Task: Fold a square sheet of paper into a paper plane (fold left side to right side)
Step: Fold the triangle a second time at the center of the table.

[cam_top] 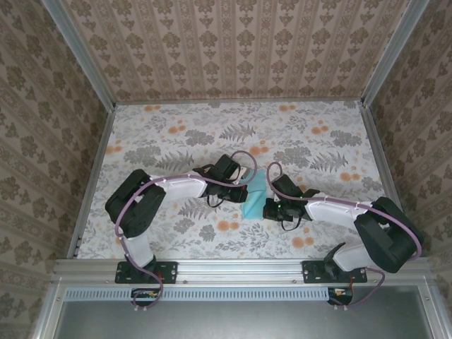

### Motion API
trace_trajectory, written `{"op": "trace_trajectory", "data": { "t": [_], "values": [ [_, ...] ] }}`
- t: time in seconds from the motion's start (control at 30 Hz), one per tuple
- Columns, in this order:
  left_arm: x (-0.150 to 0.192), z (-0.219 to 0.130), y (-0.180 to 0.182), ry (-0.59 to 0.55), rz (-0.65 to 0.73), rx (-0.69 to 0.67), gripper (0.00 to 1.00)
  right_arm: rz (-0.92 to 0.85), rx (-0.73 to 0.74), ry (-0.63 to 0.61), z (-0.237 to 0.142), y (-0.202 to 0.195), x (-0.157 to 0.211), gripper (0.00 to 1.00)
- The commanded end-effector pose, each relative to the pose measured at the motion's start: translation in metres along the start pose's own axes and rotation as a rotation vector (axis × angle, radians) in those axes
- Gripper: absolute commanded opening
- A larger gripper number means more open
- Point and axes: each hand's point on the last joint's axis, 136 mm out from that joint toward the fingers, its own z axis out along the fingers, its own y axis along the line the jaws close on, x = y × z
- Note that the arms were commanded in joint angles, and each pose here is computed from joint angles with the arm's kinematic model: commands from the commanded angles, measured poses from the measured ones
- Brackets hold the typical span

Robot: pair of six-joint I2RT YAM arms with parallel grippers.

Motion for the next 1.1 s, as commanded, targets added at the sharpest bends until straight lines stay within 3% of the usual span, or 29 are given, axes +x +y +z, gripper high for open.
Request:
{"op": "trace_trajectory", "data": {
  "t": [0.0,1.07],
  "values": [
    [-0.003,0.002,-0.001,0.011,0.011,0.015,0.01,-0.002,0.1,0.069,0.006,-0.024,0.019,0.0],
    [-0.008,0.004,0.014,0.035,0.015,-0.031,0.02,-0.003,0.107,0.082,0.008,-0.027,0.022,0.0]
  ]
}}
